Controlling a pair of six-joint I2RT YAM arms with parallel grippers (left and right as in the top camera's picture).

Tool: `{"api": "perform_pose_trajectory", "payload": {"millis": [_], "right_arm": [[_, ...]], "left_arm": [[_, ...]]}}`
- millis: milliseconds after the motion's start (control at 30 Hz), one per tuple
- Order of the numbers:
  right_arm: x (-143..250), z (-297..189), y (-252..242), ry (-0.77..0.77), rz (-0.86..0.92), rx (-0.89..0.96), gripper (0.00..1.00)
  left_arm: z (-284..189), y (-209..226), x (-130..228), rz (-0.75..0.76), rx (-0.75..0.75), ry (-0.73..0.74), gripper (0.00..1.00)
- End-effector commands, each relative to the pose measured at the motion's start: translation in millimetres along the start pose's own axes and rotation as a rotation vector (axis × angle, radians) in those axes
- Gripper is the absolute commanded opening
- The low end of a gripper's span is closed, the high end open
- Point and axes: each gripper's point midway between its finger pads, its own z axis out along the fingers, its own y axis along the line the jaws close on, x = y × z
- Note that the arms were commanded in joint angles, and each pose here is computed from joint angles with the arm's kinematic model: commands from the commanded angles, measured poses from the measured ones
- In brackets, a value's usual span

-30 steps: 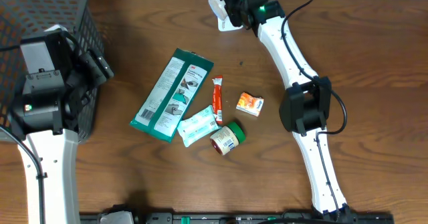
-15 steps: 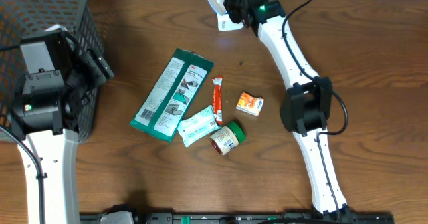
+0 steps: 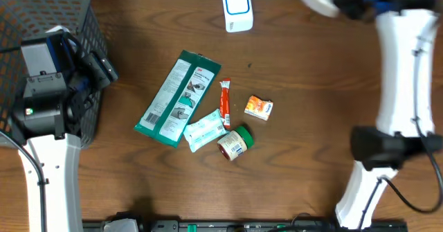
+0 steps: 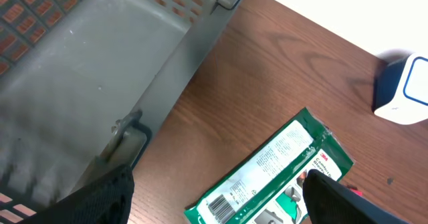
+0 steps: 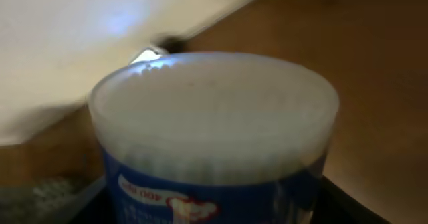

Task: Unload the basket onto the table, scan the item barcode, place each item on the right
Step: 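Move the tub right and set it down at the right edge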

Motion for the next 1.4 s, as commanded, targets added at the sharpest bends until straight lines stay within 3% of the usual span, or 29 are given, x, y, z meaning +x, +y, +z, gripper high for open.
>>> {"api": "perform_pose_trajectory", "payload": {"millis": [0, 367, 467, 667, 767, 833, 900, 933, 1367], "right_arm": [[-3.9, -9.0, -84.2, 0.107, -0.088, 0.145, 0.23], [25.0, 22.7, -275.3, 0.384, 0.097, 0.466, 0.22], [38.6, 59.1, -314.6, 0.395, 0.116, 0.480, 0.22], [72.2, 102.2, -348.3, 0.443, 0.025, 0.463, 0.26], [75.3, 106.1, -351.9, 0.441, 0.027, 0.464, 0.37], [76.2, 105.0, -352.8, 0.446, 0.031, 0.465, 0.72], [76.3, 104.9, -352.9, 0.446, 0.032, 0.465, 0.87], [77.1, 104.5, -352.8, 0.450, 0.033, 0.465, 0.99], [65.9, 92.5, -346.9, 0.419, 0.028, 0.463, 0.99]], "left_arm": [[-3.1, 3.7, -4.5, 0.003, -0.014, -0.015, 0.83], [-3.0, 3.7, -4.4, 0.003, -0.015, -0.014, 0.83], [-3.0, 3.7, -4.4, 0.003, -0.015, -0.014, 0.83], [-3.0, 3.7, -4.4, 0.003, -0.015, -0.014, 0.83], [-3.0, 3.7, -4.4, 0.003, -0.015, -0.014, 0.83], [-3.0, 3.7, -4.4, 0.003, -0.015, -0.014, 0.83], [-3.0, 3.7, -4.4, 0.003, -0.015, -0.014, 0.83], [-3.0, 3.7, -4.4, 0.003, -0.015, -0.014, 0.83], [-3.0, 3.7, -4.4, 0.003, -0.015, -0.014, 0.83]]}}
